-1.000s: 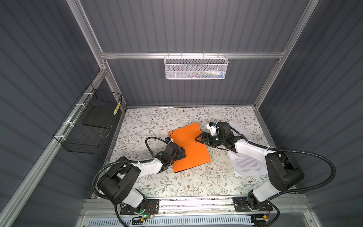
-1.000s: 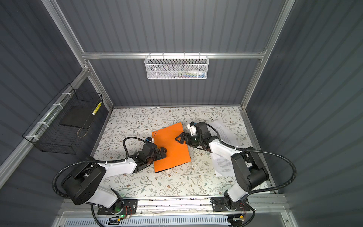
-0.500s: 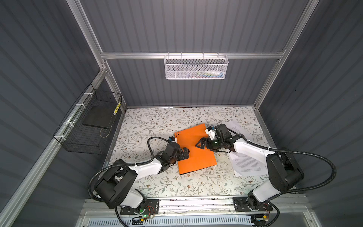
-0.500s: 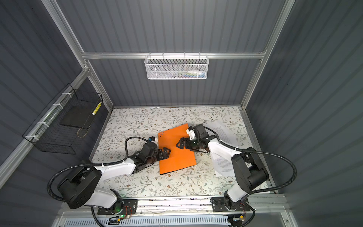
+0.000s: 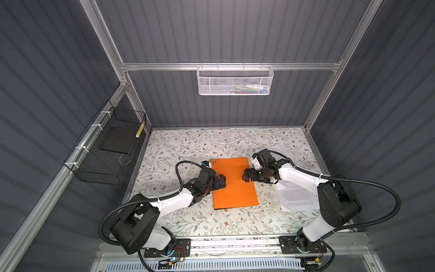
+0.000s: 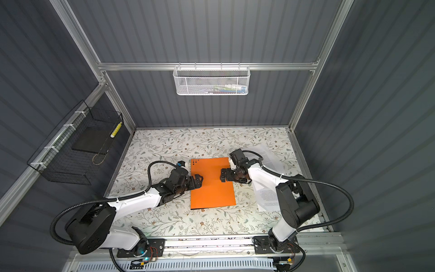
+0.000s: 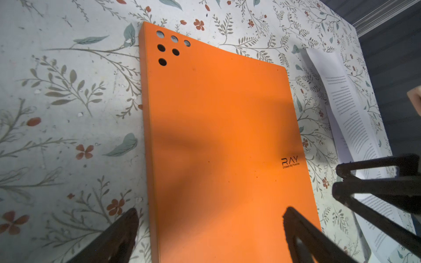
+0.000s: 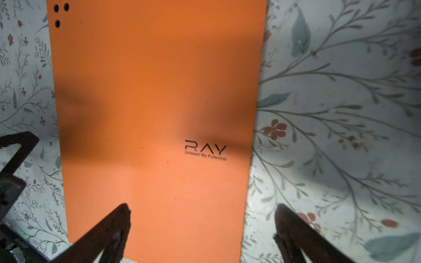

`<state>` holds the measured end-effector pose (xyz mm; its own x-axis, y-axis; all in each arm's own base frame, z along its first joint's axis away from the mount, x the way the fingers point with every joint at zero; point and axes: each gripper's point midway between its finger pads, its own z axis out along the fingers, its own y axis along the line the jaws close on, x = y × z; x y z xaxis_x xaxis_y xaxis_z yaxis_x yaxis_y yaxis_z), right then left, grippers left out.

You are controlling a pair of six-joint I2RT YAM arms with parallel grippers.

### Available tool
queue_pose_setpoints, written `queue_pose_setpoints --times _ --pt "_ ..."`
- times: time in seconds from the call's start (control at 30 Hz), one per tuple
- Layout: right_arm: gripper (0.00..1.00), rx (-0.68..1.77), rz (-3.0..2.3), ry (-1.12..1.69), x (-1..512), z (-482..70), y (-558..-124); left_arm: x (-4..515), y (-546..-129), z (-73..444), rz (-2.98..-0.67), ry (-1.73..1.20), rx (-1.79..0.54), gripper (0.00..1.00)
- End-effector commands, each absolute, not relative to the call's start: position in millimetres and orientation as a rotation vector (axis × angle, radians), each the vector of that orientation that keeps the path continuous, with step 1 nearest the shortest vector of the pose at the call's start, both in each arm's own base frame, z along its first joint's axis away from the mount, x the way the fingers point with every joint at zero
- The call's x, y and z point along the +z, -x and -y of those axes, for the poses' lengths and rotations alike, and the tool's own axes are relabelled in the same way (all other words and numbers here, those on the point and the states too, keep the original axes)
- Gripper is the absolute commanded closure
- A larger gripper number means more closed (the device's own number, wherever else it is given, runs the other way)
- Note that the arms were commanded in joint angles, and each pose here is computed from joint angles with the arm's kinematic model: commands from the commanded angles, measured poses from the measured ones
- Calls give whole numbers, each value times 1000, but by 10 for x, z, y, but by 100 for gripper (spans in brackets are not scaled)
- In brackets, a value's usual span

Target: Put the files into the folder

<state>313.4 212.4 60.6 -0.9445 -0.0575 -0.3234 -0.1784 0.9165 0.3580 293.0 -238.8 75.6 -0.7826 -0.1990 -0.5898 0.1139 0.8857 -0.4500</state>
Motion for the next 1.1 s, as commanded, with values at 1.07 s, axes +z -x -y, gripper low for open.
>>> queue_pose_setpoints --times 1.07 --pt "1 949 -2663 180 935 -2565 -3212 695 -2981 2761 -2421 -24 -757 0"
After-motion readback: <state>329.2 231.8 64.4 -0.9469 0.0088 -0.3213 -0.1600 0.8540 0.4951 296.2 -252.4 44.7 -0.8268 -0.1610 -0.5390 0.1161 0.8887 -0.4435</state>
